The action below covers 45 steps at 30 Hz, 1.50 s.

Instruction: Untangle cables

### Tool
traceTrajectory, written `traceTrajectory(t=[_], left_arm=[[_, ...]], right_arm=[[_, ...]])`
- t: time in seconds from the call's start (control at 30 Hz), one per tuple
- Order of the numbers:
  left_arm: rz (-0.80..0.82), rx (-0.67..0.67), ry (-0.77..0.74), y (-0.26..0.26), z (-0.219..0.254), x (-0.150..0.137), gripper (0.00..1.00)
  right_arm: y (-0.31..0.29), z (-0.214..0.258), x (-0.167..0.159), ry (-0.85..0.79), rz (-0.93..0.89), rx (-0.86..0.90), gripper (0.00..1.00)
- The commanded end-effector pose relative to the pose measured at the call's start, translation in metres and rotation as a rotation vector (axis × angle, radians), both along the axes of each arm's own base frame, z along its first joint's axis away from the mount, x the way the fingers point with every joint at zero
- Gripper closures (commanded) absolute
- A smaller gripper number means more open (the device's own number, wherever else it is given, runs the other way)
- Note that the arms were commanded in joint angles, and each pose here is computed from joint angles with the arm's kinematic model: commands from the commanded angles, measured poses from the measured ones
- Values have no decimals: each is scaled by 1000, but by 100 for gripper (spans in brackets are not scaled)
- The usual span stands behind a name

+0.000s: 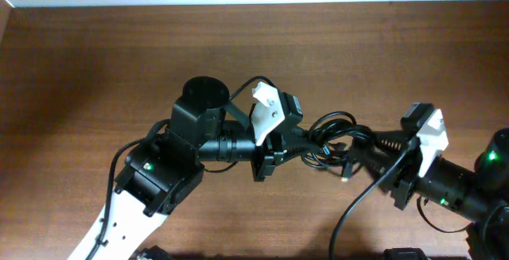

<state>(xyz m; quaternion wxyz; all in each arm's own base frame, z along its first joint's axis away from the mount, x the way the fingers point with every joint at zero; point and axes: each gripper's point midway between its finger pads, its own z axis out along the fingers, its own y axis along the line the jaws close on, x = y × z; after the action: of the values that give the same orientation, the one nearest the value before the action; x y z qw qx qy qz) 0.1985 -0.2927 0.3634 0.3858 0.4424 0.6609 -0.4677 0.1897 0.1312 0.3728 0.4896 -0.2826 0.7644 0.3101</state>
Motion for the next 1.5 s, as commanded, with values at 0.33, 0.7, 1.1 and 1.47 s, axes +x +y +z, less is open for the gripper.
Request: traceTrajectory(t=[0.33, 0.7, 1.1, 1.47], left_arm=[[171, 176, -362, 3, -12, 39, 100], [114, 93, -509, -33, 15, 12, 100], [-39, -92, -457, -46, 45, -20, 100], [-186, -189, -481, -50, 61, -47, 100]], right_arm=[[-13, 16, 24, 640, -421, 620, 13], [-11, 0, 41, 846, -491, 710, 55], [-19, -9, 48, 785, -530, 642, 92], [-17, -11, 48, 774, -509, 618, 89]])
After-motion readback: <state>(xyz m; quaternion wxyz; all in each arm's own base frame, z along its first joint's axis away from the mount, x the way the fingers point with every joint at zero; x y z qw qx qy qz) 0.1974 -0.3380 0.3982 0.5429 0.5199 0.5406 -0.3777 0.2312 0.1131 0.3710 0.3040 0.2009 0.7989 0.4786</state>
